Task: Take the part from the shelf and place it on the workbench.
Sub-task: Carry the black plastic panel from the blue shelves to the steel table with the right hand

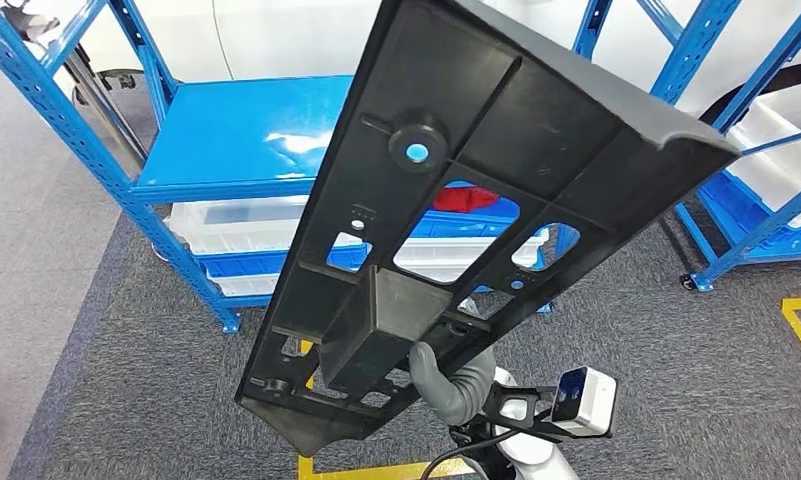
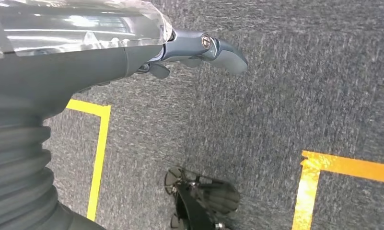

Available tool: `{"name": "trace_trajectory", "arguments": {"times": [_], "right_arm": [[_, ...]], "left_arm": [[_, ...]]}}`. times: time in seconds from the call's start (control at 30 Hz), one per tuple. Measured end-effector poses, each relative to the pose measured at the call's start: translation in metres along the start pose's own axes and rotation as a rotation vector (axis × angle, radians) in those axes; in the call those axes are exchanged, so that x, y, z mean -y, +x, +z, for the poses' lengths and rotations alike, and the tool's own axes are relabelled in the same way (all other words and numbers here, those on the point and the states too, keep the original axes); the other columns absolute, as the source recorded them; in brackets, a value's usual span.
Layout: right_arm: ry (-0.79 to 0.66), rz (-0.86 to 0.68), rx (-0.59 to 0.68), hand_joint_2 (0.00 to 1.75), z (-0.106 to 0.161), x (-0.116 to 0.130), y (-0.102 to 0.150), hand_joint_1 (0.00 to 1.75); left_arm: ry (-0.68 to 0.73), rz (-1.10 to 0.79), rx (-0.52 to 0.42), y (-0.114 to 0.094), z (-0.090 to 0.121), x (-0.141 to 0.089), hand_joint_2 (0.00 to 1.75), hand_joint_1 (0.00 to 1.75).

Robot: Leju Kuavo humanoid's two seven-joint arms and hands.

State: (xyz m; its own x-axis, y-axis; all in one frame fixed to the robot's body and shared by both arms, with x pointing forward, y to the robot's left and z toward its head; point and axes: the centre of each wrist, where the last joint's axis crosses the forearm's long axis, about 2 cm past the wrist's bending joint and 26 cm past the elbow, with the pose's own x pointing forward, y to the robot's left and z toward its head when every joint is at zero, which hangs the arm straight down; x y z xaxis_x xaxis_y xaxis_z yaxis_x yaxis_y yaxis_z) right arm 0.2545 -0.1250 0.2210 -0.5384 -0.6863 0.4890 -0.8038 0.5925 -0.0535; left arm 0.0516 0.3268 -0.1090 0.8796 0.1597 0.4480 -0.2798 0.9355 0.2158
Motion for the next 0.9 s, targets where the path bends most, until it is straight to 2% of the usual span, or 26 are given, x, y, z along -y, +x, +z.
{"name": "trace_trajectory", "arguments": {"times": [0.37,0.63,0.9], "right_arm": [[-0.020,0.040,0.011,1.75,-0.004,0.001,0.002,1.75],[-0.058,0.163,0.038,1.75,-0.009,0.001,0.012,1.75],[-0.059,0.185,0.042,1.75,-0.008,0.000,0.016,1.75]], "left_arm": [[0.057,0.001,0.012,0.001,-0.001,-0.004,1.75,0.00],[0.034,-0.040,0.003,0.003,-0.003,-0.009,1.75,0.00],[0.017,-0.042,-0.005,0.006,-0.005,-0.014,1.75,0.00]]}}
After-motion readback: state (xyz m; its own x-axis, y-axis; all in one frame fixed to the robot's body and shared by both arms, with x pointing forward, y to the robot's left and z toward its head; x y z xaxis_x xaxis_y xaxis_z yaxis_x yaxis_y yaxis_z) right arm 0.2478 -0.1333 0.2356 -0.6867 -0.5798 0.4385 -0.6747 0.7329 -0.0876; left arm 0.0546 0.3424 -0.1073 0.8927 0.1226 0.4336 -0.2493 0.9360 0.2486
